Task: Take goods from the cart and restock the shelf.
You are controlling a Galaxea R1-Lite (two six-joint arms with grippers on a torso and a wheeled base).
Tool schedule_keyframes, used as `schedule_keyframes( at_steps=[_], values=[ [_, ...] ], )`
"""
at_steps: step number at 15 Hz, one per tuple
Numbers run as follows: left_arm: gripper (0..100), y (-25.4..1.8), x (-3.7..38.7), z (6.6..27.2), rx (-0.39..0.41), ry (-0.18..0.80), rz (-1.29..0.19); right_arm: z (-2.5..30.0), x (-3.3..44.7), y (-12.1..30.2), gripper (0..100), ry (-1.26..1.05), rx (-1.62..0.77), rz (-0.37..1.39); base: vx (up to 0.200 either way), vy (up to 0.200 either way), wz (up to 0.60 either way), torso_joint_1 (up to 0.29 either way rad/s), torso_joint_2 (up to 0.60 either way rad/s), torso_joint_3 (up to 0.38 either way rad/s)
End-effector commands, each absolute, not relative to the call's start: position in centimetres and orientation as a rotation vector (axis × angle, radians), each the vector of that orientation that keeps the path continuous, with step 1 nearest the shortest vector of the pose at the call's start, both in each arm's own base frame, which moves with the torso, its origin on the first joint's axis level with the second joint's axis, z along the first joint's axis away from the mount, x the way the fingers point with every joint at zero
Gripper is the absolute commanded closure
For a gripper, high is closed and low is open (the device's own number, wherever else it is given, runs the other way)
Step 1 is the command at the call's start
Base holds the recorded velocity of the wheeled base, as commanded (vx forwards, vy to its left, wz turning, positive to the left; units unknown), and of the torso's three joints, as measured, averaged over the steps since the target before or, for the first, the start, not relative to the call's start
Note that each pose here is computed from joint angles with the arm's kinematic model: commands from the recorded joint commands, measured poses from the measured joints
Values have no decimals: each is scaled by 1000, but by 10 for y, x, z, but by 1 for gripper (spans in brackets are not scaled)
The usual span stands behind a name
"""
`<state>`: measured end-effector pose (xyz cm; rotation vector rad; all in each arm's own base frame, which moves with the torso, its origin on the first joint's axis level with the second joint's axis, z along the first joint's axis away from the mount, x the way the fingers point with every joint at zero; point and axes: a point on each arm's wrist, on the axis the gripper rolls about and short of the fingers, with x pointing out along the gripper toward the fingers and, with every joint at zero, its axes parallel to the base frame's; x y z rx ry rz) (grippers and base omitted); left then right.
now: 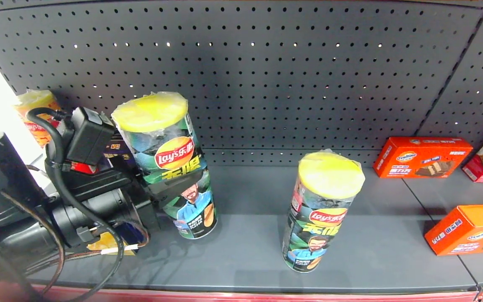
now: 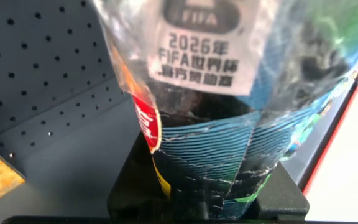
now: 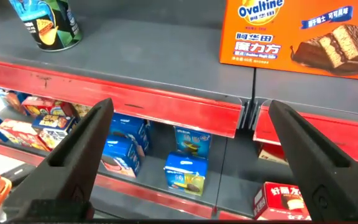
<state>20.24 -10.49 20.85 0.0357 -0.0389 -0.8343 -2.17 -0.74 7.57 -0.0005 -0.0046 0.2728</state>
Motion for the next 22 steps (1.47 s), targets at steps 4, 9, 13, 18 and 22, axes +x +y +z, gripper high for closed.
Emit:
schedule_keyframes(
  at_steps=[4, 9, 13, 18, 22],
  values=[
    [100, -124, 243, 210, 36, -32, -831, 76, -22, -7, 0, -3, -1, 273, 0, 0, 0, 0, 0, 0],
    [100, -152, 282, 209, 33, -51, -827, 76, -22, -7, 0, -2, -1, 273, 0, 0, 0, 0, 0, 0],
    [100, -167, 285, 218, 40, 78, -909, 76, -22, -7, 0, -3, -1, 273, 0, 0, 0, 0, 0, 0],
    [100, -191, 304, 210, 47, 77, -969, 76, -22, -7, 0, -3, -1, 273, 0, 0, 0, 0, 0, 0],
    [100, -207, 318, 211, 48, 50, -991, 76, -22, -7, 0, -3, -1, 273, 0, 0, 0, 0, 0, 0]
  ],
)
